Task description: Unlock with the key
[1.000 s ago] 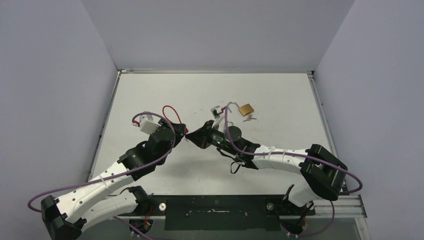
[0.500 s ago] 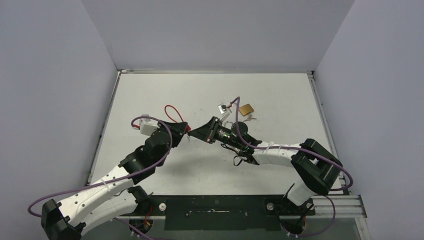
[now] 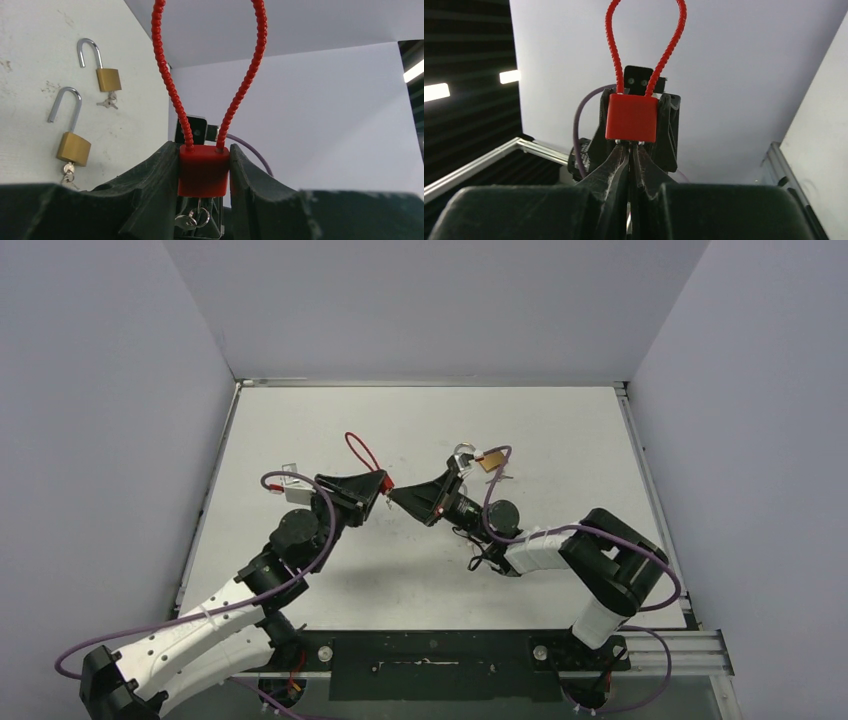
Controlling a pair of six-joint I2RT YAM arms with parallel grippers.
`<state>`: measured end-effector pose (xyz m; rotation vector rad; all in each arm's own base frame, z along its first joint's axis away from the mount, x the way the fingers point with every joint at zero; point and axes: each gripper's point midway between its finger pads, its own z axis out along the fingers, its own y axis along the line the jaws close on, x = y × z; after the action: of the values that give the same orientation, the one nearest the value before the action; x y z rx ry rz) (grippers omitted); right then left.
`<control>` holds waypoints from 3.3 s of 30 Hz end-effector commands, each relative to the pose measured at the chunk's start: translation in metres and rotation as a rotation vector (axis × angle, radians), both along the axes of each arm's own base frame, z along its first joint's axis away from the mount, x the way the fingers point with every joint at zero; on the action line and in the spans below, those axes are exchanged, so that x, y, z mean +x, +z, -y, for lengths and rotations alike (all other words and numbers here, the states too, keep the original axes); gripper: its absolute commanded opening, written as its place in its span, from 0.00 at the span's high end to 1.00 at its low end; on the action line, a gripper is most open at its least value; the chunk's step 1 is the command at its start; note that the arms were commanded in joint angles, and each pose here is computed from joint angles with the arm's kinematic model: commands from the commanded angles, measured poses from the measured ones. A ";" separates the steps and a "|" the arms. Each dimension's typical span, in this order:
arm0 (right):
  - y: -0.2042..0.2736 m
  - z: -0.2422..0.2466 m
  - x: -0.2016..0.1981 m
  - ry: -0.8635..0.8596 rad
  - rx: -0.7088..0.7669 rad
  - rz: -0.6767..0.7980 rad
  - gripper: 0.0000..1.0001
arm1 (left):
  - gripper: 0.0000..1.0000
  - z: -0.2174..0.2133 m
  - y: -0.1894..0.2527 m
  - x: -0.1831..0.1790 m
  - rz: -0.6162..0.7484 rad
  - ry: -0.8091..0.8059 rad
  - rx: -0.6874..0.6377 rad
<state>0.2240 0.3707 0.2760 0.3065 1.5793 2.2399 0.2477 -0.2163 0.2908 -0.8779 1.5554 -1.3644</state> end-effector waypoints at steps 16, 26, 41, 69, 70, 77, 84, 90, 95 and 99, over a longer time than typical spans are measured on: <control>0.026 0.057 -0.005 -0.281 -0.092 0.159 0.18 | 1.00 0.027 0.031 -0.027 0.093 -0.197 -0.060; 0.003 0.110 0.005 -0.527 -0.662 0.400 0.10 | 1.00 0.025 0.030 -0.025 0.369 -0.177 0.237; 0.094 0.084 -0.040 -0.335 -0.681 1.126 0.11 | 1.00 0.058 0.050 -0.085 1.243 -0.352 0.680; 0.109 0.066 -0.018 -0.374 -0.666 0.990 1.00 | 1.00 0.088 0.006 -0.120 1.454 -0.736 0.839; 0.114 0.066 -0.016 -0.383 -0.653 0.960 1.00 | 1.00 0.088 0.002 -0.120 1.444 -0.756 0.855; 0.140 0.092 -0.007 -0.586 -0.549 0.873 1.00 | 1.00 0.087 -0.014 -0.121 1.389 -0.792 0.825; 0.156 0.102 -0.040 -0.593 -0.423 1.068 1.00 | 1.00 0.085 -0.020 -0.102 1.182 -0.776 0.822; 0.145 0.096 -0.031 -0.562 -0.496 1.039 1.00 | 1.00 0.082 -0.030 -0.095 1.137 -0.759 0.857; 0.121 0.099 -0.026 -0.519 -0.613 0.975 0.96 | 1.00 0.069 -0.036 -0.068 0.999 -0.619 0.917; 0.107 0.116 -0.016 -0.554 -0.739 0.870 0.76 | 1.00 0.054 -0.055 -0.040 0.758 -0.521 0.938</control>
<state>0.1920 0.2847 0.3464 -0.4913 1.4719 1.1466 0.1859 -0.2856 0.2573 0.7837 1.3731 -0.9750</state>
